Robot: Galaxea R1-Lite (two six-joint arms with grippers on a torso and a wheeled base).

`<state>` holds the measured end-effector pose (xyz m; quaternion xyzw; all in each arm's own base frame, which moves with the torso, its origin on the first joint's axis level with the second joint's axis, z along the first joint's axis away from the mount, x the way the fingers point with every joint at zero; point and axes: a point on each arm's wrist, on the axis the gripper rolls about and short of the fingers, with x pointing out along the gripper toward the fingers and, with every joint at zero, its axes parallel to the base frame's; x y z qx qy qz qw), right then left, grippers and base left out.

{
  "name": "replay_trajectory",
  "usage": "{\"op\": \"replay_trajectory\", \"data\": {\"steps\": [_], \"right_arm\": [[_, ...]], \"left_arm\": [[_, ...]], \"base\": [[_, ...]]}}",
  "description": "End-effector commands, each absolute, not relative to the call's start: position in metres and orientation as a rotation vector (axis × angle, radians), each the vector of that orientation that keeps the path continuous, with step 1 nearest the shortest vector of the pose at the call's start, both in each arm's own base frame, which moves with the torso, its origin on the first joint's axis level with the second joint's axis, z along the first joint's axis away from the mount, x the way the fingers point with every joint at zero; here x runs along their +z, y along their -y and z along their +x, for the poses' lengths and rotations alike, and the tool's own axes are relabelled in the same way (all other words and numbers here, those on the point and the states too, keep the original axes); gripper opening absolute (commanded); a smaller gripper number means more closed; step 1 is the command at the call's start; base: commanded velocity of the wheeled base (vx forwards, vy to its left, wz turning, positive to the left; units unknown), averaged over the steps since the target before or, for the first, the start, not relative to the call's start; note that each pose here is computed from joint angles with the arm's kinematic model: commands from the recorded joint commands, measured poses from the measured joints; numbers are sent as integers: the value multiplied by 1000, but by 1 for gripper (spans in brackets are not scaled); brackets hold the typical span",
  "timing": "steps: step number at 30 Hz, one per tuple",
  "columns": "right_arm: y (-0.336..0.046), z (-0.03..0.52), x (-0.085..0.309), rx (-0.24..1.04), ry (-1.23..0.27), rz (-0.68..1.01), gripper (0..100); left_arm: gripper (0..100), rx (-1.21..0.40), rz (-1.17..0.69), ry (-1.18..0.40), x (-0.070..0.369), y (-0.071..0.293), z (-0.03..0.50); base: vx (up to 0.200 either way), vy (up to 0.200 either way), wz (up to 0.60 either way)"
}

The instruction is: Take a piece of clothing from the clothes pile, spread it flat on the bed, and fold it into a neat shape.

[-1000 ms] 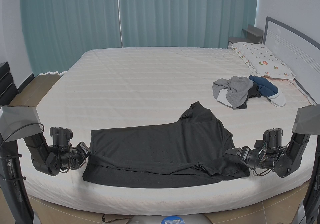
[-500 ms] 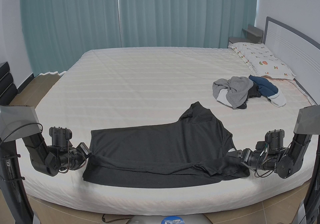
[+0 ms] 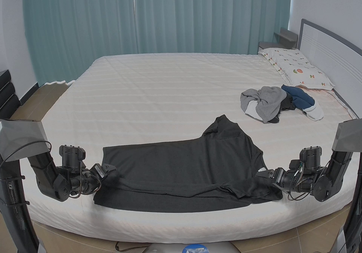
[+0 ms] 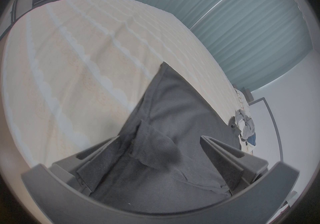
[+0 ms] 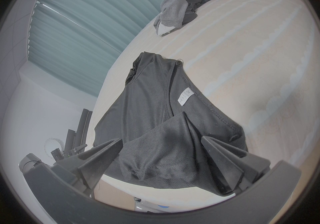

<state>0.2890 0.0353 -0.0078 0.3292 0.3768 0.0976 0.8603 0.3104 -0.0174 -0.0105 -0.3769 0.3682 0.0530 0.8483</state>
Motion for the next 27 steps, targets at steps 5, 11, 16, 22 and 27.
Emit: {"op": "replay_trajectory", "data": {"steps": [5,11,16,22,27], "right_arm": [[-35,289,-8,205,-791,693,100],[-37,289,-8,209,-792,691,100],[-37,289,-7,209,-790,694,100],[-39,289,-7,217,-792,692,100],[-44,294,-11,232,-788,693,100]], "left_arm": [[100,94,-783,-781,-11,27,312],[0,130,-771,-778,-19,25,317],[0,174,-761,-744,-15,24,317],[0,227,-759,-715,-14,23,319],[0,243,-761,-721,-16,19,319]], "base": [[0,0,0],[0,0,0],[0,0,0],[0,0,0],[0,0,0]]}}
